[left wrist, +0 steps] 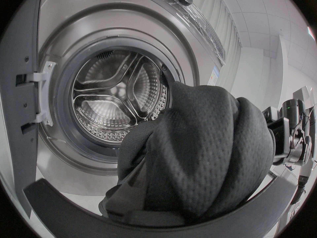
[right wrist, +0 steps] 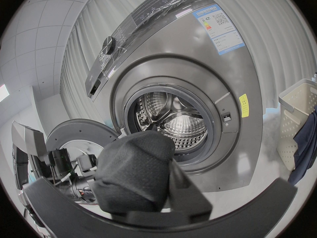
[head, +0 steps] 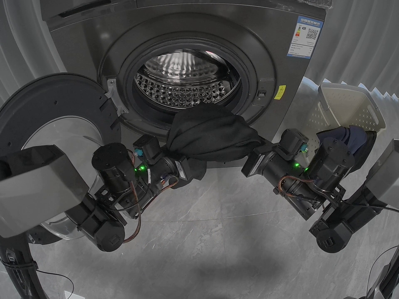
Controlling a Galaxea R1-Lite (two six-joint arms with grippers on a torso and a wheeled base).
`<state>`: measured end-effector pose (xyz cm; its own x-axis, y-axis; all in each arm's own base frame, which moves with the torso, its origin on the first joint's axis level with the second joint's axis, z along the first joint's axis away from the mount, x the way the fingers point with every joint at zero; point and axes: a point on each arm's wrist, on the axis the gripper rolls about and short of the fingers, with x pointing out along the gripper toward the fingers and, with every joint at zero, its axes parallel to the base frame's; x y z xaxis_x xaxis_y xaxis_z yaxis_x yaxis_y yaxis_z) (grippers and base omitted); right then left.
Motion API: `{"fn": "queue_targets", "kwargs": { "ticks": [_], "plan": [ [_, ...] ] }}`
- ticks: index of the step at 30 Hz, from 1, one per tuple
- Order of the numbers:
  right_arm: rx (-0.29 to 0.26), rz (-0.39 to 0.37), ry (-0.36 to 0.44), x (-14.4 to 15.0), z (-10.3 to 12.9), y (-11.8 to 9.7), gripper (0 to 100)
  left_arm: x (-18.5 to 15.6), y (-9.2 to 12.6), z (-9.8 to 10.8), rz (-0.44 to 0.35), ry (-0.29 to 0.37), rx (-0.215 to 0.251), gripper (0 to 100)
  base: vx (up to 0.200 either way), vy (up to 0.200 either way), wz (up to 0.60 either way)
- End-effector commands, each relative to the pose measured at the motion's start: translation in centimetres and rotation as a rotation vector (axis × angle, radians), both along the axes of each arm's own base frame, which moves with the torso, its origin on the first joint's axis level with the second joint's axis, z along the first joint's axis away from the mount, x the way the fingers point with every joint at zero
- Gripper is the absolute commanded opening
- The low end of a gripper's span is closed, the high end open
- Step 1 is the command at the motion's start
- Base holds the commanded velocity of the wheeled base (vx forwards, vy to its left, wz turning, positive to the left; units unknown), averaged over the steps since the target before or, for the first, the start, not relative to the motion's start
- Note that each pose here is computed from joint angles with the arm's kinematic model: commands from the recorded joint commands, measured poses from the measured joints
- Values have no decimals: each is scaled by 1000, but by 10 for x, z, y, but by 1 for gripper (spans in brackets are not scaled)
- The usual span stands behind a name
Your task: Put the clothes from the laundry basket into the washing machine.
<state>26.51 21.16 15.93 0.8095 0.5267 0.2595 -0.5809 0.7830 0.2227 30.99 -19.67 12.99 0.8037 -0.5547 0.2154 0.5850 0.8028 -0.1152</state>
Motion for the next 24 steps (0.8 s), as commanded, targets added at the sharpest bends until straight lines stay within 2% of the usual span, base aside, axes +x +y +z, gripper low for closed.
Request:
{"fn": "queue_targets", "kwargs": {
  "ticks": [1, 4, 5, 6, 8, 11, 14, 15, 17, 20, 24],
  "plan": [
    [-17, 21, 18, -5, -5, 2, 100, -15, 9, 19, 0, -30, -20, 0, 0, 0, 0],
    [-109, 32, 22, -15, -16, -11, 100, -23, 16, 28, 9, -47, -24, 0, 0, 0, 0],
    [-123, 42, 19, -18, -16, -13, 100, -25, 18, 32, 9, -52, -31, 0, 0, 0, 0],
    [-160, 85, 16, -30, -17, -21, 100, -34, 24, 41, 11, -64, -41, 0, 0, 0, 0],
    [-186, 137, 31, -47, -18, -31, 100, -45, 34, 49, 22, -69, -44, 0, 0, 0, 0],
    [-222, 175, 70, -64, -26, -43, 100, -59, 46, 47, 32, -39, -20, 0, 0, 0, 0],
    [-256, 209, 99, -70, -35, -50, 100, -74, 67, 33, 65, -9, 41, 0, 0, 0, 0],
    [-258, 213, 103, -71, -36, -50, 100, -75, 69, 32, 67, -7, 44, 0, 0, 0, 0],
    [-289, 205, 130, -73, -42, -56, 100, -84, 78, 28, 64, 18, 56, 0, 0, 0, 0],
    [-305, 138, 132, -61, -46, -68, 100, -88, 77, 24, 51, 49, 39, 0, 0, 0, 0],
    [-307, 52, 144, -45, -48, -82, 100, -95, 75, 17, 26, 81, 57, 0, 0, 0, 0]
  ]
}}
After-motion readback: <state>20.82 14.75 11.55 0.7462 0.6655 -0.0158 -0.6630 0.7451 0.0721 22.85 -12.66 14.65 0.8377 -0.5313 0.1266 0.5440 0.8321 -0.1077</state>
